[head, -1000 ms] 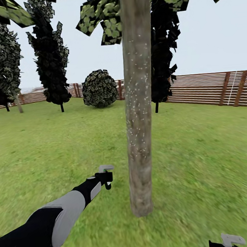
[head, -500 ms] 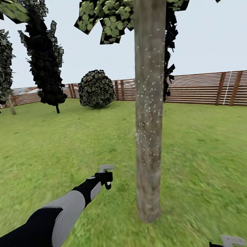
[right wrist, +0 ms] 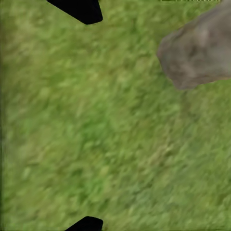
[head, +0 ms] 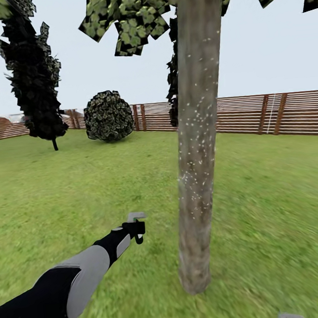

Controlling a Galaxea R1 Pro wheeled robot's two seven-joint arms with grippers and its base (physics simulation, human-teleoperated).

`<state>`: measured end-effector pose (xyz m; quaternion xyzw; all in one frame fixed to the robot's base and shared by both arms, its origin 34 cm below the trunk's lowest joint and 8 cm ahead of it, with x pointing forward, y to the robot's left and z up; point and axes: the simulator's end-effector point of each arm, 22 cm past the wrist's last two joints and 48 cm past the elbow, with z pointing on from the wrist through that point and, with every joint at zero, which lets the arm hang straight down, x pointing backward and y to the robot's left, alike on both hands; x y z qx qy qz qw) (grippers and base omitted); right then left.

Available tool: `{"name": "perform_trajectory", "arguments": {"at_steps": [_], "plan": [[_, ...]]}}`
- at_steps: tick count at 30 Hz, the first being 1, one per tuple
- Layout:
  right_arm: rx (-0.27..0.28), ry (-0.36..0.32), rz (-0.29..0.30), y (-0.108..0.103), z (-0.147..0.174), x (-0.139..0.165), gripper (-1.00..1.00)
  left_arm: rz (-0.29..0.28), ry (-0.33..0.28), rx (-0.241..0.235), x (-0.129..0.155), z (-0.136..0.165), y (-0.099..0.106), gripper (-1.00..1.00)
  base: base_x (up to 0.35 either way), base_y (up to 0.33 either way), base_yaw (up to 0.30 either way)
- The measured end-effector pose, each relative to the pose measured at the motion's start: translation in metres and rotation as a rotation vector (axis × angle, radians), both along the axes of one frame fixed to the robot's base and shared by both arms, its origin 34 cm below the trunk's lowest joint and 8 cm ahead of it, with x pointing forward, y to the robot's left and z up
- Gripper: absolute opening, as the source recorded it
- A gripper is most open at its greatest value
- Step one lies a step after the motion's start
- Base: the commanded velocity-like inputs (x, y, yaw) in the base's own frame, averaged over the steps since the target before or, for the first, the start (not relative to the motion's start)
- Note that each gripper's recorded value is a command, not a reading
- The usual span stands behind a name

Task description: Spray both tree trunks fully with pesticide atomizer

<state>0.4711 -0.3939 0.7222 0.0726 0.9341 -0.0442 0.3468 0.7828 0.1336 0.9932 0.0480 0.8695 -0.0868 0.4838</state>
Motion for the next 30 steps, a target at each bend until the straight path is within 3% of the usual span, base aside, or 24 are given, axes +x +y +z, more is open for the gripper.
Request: {"name": "perform_trajectory", "arguments": {"at_steps": [8, 30], "plan": [[0.042, 0.018, 0.016, 0.040, -0.013, -0.010, 1.00, 0.000, 0.001, 0.000, 0.000, 0.000, 0.000, -1.00, 0.156, 0.350, -0.296], [0.044, 0.019, 0.016, 0.042, -0.013, -0.011, 1.00, -0.005, 0.000, -0.003, 0.000, 0.000, -0.001, -1.00, -0.024, 0.350, -0.300]]}}
